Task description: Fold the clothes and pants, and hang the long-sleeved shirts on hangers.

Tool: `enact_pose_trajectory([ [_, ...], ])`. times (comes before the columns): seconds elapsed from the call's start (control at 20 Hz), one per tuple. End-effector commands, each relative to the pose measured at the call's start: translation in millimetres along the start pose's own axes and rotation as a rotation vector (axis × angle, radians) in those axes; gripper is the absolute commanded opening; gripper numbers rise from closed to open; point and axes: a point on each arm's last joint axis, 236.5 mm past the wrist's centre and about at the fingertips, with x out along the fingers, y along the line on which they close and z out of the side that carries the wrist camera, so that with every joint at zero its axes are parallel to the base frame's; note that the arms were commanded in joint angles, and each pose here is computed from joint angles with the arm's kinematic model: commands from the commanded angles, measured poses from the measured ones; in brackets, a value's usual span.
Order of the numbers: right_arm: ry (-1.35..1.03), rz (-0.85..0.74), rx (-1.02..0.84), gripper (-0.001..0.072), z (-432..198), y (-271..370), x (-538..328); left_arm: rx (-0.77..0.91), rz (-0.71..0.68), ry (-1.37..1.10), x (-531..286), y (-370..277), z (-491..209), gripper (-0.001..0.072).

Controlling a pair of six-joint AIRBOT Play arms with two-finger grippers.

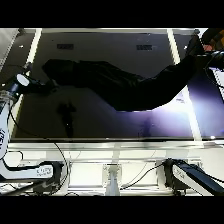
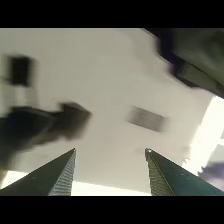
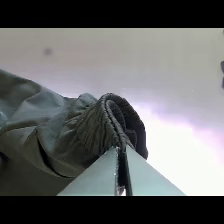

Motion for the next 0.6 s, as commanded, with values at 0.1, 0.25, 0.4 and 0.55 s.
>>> enact_pose_trajectory([
  [0.1, 0.0, 0.0, 0.0, 0.0019, 0.1, 0.1, 0.2, -0.327, -0.259, 0.024, 52.1, -50.1, -16.0, 0.046],
  [0.25, 0.0, 0.0, -0.001, 0.0019, 0.1, 0.0, 0.2, -0.289, -0.289, -0.05, 69.7, -62.1, -5.9, 0.046],
  [0.4, -0.001, 0.0, -0.001, 0.0019, 0.3, 0.0, 0.2, -0.297, -0.234, -0.183, 74.1, -52.4, 19.3, 0.0459],
  [0.55, -0.018, -0.003, 0.0, 0.0019, 4.2, -0.7, 0.1, -0.303, -0.191, -0.237, 81.6, -44.0, 26.5, 0.0459],
])
